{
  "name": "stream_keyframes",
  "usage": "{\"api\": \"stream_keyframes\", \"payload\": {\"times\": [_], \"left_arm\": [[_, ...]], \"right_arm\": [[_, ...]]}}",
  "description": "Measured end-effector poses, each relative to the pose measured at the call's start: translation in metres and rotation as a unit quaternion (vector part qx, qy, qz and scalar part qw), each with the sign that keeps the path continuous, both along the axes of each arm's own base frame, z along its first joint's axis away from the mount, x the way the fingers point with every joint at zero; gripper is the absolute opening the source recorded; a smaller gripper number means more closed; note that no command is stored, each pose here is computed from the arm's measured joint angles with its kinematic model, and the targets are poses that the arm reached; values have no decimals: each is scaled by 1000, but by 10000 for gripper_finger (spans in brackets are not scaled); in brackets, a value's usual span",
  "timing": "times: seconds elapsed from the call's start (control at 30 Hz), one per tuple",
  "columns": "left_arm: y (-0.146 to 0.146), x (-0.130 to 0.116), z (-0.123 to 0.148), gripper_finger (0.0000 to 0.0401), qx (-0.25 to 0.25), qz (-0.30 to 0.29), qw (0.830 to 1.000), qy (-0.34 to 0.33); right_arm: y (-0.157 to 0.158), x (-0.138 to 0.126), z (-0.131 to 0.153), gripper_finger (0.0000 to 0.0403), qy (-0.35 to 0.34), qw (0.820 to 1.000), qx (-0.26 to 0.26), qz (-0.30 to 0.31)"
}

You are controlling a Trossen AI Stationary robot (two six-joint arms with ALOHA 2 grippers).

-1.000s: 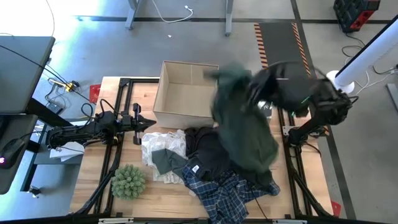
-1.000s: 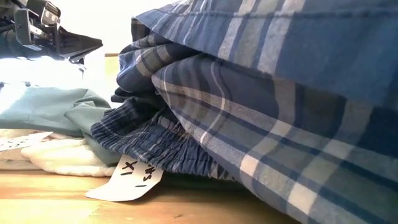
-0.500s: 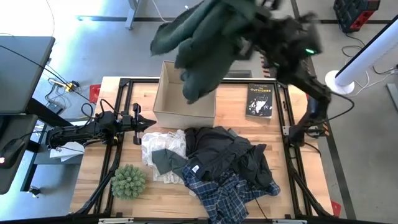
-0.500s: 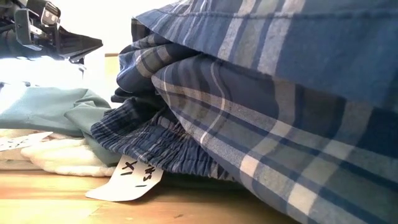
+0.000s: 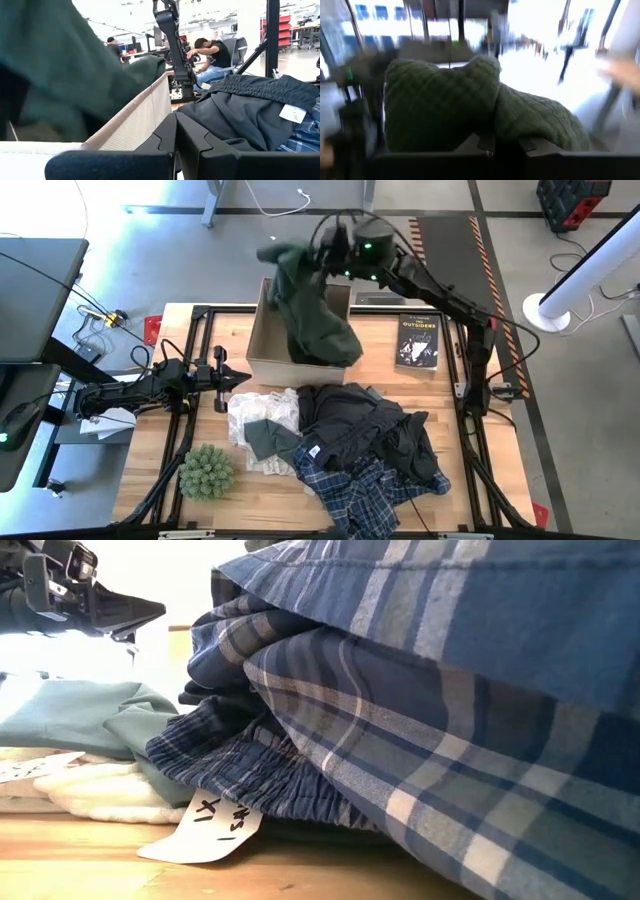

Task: Sort clothes
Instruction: Put the green jacket into the white bin, then put the black shorts into the white bin

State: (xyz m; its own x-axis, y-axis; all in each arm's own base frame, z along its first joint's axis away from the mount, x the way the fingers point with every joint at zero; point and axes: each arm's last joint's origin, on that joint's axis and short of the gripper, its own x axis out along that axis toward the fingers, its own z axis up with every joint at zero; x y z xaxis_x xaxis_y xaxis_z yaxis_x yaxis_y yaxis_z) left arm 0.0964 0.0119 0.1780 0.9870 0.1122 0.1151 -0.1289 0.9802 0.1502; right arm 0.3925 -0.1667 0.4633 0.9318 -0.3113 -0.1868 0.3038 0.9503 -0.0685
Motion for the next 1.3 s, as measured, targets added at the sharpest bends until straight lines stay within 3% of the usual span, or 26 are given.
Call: {"api": "stream_keyframes", "payload": {"times": [0.13,0.37,0.53,0.73,0.97,1.13,1.3], "left_arm": [[0,0,0,1,0,0,1000,0],[0,0,0,1,0,0,1000,0],[0,0,0,1,0,0,1000,0],[0,0,0,1,0,0,1000,0],[0,0,0,1,0,0,1000,0],[0,0,0,1,0,0,1000,0],[0,0,0,1,0,0,1000,0]], "right_arm": [[-3,0,-34,5,129,990,56,-3],[15,18,-91,8,283,946,139,75],[22,43,-122,41,322,939,99,66],[27,76,-152,130,301,948,67,84],[36,74,-145,218,318,946,10,56],[39,52,-106,228,287,957,4,24],[30,43,-102,225,285,958,44,6]]}}
